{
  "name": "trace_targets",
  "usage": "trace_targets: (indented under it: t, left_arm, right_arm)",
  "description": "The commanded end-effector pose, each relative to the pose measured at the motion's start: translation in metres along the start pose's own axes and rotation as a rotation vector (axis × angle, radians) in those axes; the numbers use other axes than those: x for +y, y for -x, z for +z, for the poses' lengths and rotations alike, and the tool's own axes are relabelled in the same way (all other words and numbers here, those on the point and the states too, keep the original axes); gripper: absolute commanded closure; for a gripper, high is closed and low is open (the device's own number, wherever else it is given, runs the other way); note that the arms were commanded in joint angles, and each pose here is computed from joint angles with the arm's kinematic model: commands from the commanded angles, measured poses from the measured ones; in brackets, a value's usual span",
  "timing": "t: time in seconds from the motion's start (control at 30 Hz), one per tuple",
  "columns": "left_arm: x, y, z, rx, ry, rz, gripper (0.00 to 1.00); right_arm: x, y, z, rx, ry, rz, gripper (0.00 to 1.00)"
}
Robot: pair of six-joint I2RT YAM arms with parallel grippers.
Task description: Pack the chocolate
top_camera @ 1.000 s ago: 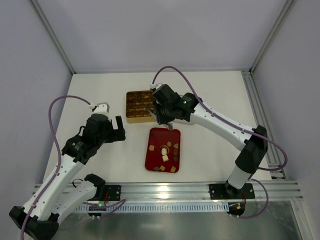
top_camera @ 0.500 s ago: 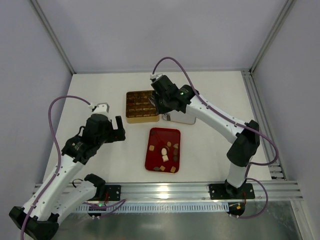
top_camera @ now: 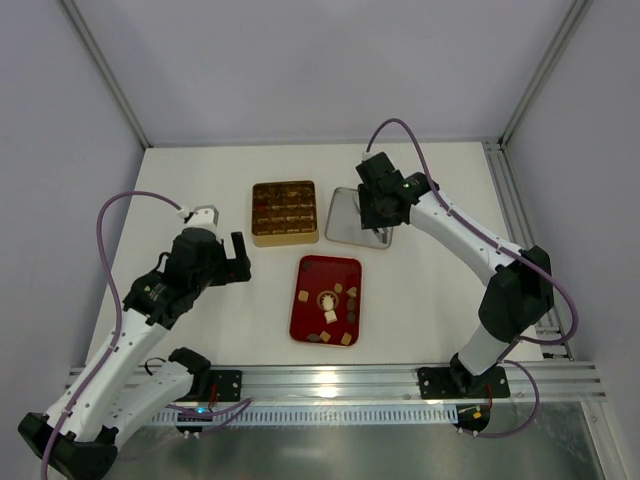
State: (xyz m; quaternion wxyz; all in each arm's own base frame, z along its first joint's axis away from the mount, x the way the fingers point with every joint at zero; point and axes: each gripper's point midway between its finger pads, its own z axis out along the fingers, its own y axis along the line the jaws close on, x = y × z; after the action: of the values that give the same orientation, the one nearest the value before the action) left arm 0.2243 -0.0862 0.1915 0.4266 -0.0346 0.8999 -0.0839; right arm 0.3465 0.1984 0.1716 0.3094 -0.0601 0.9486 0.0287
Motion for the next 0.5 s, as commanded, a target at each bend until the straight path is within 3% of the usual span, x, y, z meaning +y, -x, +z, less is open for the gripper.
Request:
trace_targets:
  t: [0.0,0.47]
  left_arm:
    - [-0.002,0.005,0.0,-0.024,-0.015,-0.001,0.0]
    - [-0.001,0.006,-0.001,-0.029,-0.011,-0.002,0.0]
  right_arm:
    - [-0.006,0.012,-0.001,-0.054,0.007,0.04,0.55]
    - [-0.014,0.008,0.033,-0.002,0.001,0.068,0.53]
